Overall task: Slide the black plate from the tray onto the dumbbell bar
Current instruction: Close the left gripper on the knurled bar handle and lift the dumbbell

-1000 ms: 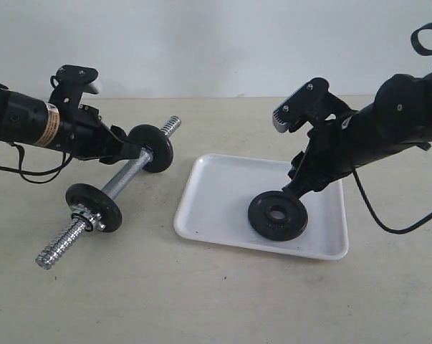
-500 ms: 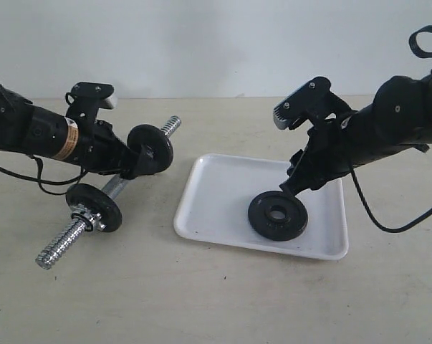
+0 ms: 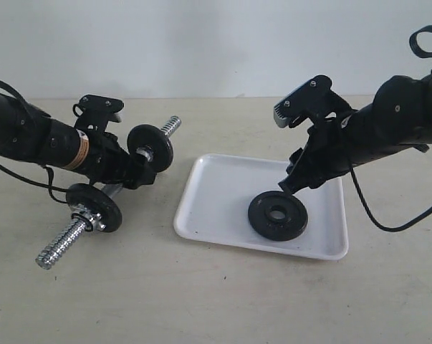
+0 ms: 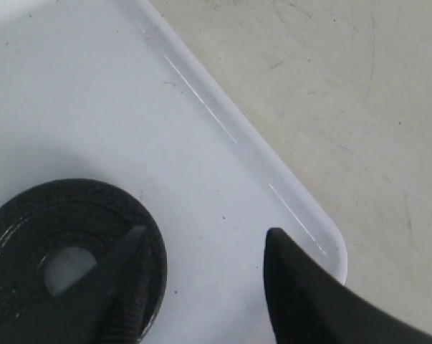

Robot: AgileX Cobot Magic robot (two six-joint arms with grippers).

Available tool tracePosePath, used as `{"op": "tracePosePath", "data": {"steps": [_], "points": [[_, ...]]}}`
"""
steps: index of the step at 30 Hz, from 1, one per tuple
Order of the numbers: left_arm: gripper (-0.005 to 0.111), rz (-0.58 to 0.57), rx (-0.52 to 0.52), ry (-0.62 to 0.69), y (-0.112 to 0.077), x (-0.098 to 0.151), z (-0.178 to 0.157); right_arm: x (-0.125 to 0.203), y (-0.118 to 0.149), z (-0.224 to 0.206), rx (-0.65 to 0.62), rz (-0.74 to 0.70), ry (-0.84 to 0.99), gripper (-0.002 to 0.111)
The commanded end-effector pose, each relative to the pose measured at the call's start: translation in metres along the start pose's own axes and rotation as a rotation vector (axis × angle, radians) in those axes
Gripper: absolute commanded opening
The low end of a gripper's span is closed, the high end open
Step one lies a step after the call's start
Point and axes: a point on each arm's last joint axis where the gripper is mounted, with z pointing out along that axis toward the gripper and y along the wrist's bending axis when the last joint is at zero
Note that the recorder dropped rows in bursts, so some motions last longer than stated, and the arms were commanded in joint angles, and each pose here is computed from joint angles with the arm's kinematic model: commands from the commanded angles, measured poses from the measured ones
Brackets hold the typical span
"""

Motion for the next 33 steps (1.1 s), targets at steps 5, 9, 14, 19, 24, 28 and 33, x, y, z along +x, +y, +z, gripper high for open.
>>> {"op": "tracePosePath", "data": {"steps": [5, 9, 14, 19, 24, 28, 33], "points": [[0.067, 0.011, 0.013, -0.028, -0.002, -0.010, -0.001, -0.003, -0.001, -0.001, 0.008, 0.002, -0.016, 0.045], [0.066, 0.011, 0.016, -0.028, -0.002, -0.010, -0.001, -0.003, -0.001, -0.001, 0.008, 0.002, -0.016, 0.045], [0.063, 0.011, 0.022, -0.028, -0.003, -0.010, -0.001, -0.003, -0.001, -0.001, 0.008, 0.002, -0.016, 0.045], [0.063, 0.008, 0.032, -0.017, -0.003, -0.007, 0.002, -0.003, -0.001, -0.001, 0.008, 0.002, -0.016, 0.045], [0.063, 0.002, 0.043, 0.008, -0.003, 0.000, 0.010, -0.003, -0.001, -0.001, 0.008, 0.002, -0.016, 0.045], [0.063, 0.001, 0.044, 0.011, -0.003, 0.001, 0.011, -0.003, -0.001, -0.001, 0.008, 0.002, -0.016, 0.045], [0.063, 0.001, 0.044, 0.011, -0.003, 0.001, 0.011, -0.003, -0.001, -0.001, 0.008, 0.002, -0.016, 0.045]]}}
